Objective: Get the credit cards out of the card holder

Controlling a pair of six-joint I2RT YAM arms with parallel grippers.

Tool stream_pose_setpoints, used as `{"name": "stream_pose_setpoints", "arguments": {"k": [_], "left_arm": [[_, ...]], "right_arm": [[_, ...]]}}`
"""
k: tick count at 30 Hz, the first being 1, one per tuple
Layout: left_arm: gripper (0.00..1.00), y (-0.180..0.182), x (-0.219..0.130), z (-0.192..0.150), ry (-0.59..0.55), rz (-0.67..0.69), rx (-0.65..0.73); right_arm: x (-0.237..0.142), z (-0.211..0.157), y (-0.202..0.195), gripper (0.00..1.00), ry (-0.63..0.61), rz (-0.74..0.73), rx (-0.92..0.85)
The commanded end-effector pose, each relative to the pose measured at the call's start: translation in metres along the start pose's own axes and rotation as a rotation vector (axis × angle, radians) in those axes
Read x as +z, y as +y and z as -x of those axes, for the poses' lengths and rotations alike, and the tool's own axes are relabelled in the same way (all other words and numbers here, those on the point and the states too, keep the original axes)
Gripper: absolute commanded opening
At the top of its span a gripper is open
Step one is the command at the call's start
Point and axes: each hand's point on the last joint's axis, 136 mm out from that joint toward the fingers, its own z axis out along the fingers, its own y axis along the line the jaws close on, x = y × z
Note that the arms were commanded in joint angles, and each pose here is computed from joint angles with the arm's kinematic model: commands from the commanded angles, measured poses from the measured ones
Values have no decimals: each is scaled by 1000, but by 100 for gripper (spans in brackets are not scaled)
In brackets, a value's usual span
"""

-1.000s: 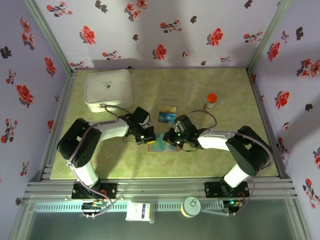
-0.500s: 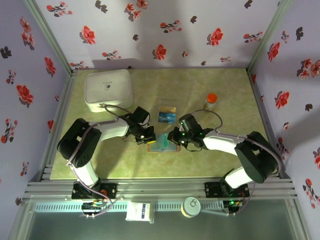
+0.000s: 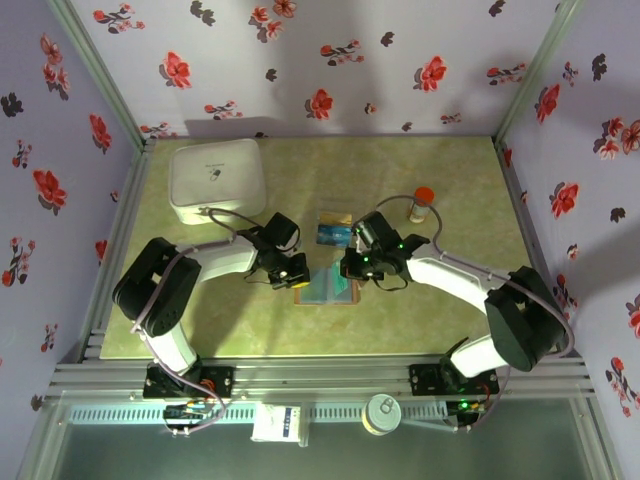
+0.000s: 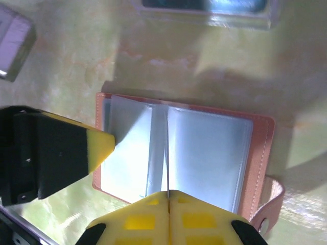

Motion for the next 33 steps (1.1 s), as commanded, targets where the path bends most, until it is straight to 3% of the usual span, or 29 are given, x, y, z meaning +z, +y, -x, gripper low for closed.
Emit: {"name": "stream_pose_setpoints", "arguments": {"k": [1, 12, 19, 33], "left_arm": [[11, -2, -10, 0, -19, 11, 32], [15, -4, -22, 4, -48, 17, 57], [14, 18, -21, -3, -45, 98, 64], [14, 34, -36, -6, -89, 109, 41]], "right_arm": [[-8, -6, -14, 8, 86, -99, -201], [-21, 15, -12, 3, 169, -174, -776], [-28, 24, 7, 0, 210, -91, -1082], [-22, 99, 4, 0, 271, -62, -1192]]}}
